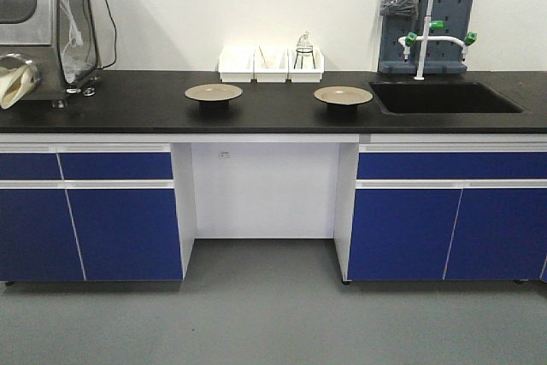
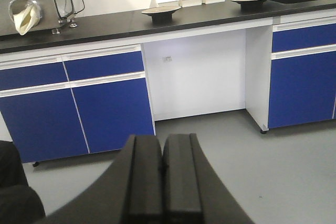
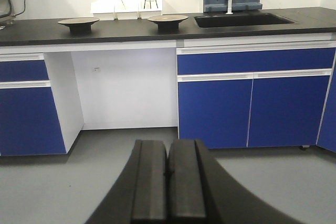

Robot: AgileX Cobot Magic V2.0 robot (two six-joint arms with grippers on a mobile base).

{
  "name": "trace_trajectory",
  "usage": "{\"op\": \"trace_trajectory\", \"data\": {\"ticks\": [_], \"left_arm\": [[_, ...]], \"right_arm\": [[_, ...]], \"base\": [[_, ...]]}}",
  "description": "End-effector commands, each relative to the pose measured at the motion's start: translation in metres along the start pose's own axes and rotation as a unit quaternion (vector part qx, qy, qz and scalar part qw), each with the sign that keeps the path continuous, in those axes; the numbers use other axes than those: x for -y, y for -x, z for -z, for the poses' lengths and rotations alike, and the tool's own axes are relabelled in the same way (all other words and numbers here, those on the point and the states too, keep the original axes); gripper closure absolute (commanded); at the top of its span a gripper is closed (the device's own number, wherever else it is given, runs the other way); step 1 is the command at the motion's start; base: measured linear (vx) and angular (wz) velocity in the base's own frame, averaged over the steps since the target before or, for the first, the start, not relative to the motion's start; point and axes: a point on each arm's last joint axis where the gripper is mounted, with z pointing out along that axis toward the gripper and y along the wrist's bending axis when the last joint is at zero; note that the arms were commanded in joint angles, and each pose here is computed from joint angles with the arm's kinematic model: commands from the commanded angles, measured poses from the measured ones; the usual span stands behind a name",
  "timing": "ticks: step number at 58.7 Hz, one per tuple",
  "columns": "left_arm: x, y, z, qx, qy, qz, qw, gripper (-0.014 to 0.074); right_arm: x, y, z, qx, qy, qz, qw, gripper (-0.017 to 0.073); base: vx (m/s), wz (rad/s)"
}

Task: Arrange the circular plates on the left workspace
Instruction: 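Drive the base toward the bench and stop facing the white bins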

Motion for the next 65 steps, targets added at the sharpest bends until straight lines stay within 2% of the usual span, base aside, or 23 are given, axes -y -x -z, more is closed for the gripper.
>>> {"op": "trace_trajectory", "data": {"ticks": [1,65], "left_arm": [[-0.0007,0.0033,-0.0004,0.034,0.005,0.007,0.999,0.0591],[-0.0007,0.0033,-0.0004,0.034,0.005,0.007,0.999,0.0591]], "right_arm": [[-0.0003,0.0053,-0.0003,0.035,0.001,0.006,0.999,0.0564],[-0.0003,0.0053,-0.0003,0.035,0.001,0.006,0.999,0.0564]], "base": [[0.24,-0.04],[0.41,0.0]]}}
